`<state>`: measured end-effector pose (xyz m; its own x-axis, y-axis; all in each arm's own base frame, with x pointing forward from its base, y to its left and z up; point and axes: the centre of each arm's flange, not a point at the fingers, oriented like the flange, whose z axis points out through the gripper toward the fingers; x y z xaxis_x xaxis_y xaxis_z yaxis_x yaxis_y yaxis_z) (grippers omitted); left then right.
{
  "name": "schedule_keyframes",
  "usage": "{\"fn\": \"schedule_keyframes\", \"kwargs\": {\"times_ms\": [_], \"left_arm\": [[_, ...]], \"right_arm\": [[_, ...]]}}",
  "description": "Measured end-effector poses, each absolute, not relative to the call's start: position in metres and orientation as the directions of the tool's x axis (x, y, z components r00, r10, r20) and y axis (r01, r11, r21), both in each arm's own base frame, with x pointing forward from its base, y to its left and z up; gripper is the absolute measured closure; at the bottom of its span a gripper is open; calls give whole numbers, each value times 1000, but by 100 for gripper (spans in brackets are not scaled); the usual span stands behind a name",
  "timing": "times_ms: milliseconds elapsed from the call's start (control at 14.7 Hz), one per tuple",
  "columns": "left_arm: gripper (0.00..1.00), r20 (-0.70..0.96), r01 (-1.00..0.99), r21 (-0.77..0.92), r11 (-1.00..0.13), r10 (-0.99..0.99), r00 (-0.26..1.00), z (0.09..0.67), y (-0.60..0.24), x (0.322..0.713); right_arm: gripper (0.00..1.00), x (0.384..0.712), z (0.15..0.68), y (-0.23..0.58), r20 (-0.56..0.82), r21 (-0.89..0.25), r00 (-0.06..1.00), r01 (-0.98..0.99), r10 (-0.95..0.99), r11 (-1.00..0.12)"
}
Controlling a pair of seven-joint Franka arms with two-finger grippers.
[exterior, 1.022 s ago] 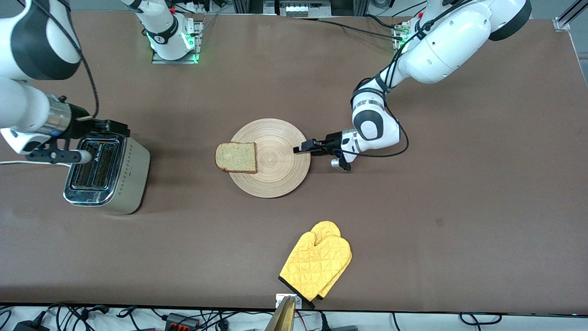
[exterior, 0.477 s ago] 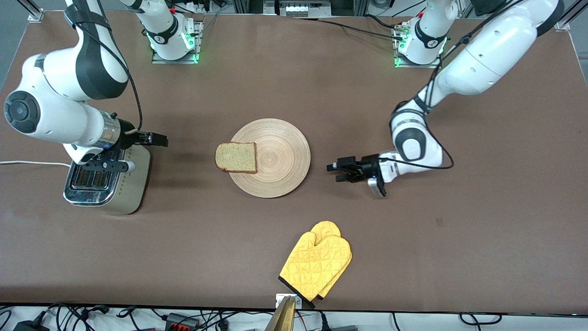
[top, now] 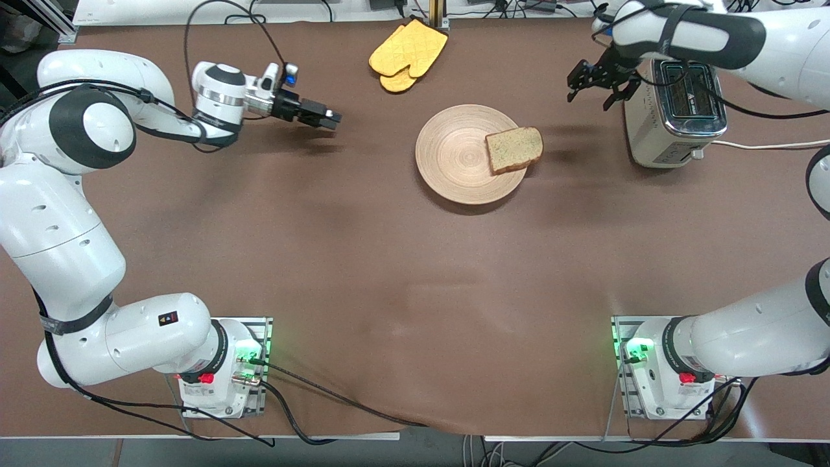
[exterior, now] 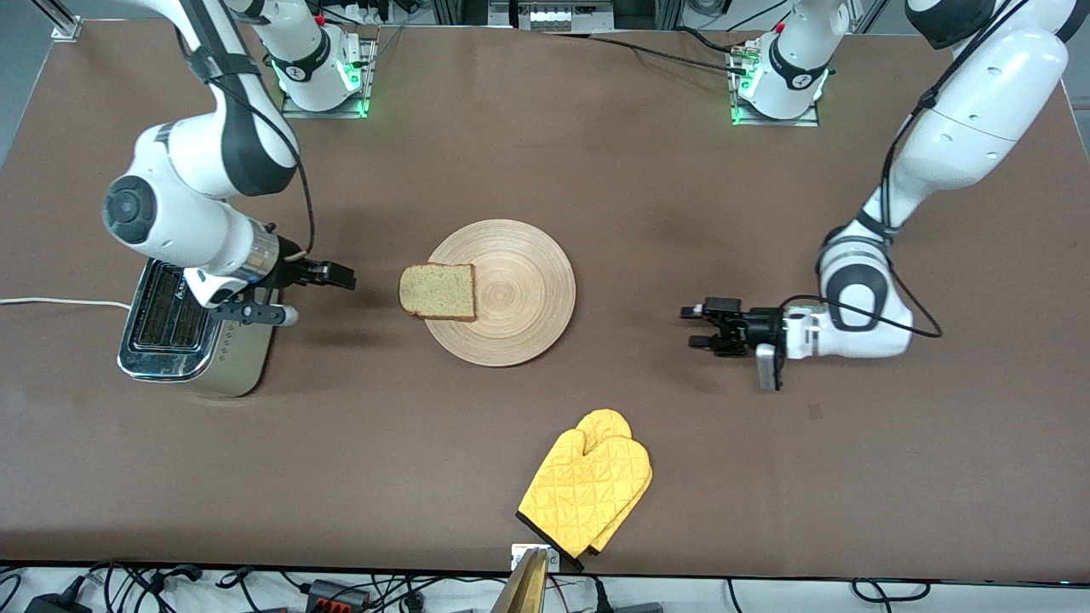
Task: Move plate and put bread in toaster
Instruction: 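Release the plate with the left gripper while the right gripper reaches the bread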
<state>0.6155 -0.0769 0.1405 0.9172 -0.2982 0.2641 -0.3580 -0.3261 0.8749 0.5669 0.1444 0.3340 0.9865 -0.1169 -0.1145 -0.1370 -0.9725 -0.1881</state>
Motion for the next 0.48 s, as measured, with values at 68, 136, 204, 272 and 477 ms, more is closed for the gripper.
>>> {"fn": "schedule_keyframes", "kwargs": {"times_ms": [68,136,204,272,477], "left_arm": [[0,257,-372,870,-323,-348,902,148,-58,621],[0,236,-377,867,-327,-396,887,158,-43,627],[0,208,-375,863,-339,-439,874,171,-29,633],[0,174,-372,857,-357,-479,860,187,-18,639],[0,34,-351,815,-461,-567,823,244,7,652]], "right_arm": [[0,562,325,150,-100,-190,988,-135,-117,-973],[0,557,318,156,-94,-193,989,-132,-116,-972],[0,552,313,162,-94,-203,988,-138,-121,-969],[0,549,309,166,-98,-222,986,-153,-134,-963],[0,539,295,171,-110,-284,982,-176,-151,-943]]}}
